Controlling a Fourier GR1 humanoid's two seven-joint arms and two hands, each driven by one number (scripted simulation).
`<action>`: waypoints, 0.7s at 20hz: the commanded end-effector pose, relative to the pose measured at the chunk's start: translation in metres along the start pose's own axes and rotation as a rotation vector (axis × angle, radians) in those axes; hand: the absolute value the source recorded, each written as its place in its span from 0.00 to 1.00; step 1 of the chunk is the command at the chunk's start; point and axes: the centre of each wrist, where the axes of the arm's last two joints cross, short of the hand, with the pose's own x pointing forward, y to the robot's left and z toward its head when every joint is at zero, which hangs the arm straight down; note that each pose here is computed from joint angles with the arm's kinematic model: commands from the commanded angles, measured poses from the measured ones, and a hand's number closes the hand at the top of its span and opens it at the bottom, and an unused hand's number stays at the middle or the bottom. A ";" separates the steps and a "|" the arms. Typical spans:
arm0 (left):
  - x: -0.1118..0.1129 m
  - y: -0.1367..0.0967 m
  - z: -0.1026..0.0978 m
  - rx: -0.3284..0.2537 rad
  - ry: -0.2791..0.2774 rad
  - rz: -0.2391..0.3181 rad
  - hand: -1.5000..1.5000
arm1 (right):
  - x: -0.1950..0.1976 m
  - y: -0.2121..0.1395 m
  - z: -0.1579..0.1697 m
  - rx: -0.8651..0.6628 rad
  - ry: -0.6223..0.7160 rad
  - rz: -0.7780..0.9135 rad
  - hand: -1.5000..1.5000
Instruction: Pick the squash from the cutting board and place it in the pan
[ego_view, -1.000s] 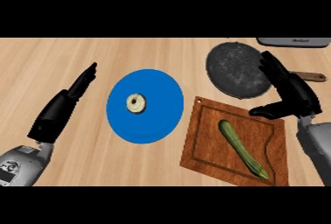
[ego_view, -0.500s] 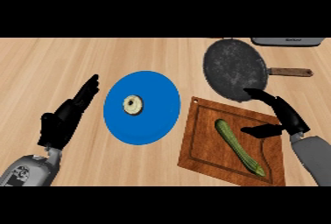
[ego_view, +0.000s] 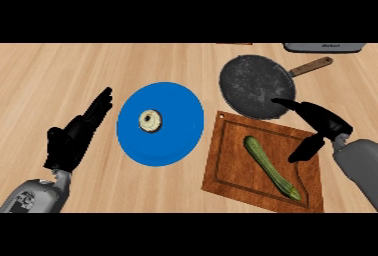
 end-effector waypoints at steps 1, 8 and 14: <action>-0.008 0.015 0.002 0.010 -0.008 -0.002 0.50 | 0.031 -0.021 -0.002 0.165 0.109 0.207 0.00; 0.001 -0.008 0.002 -0.018 -0.002 0.005 0.50 | 0.103 -0.016 -0.036 0.470 0.207 0.359 0.00; 0.000 -0.007 -0.006 0.003 -0.001 -0.002 0.50 | 0.137 0.017 -0.033 0.551 0.230 0.385 0.00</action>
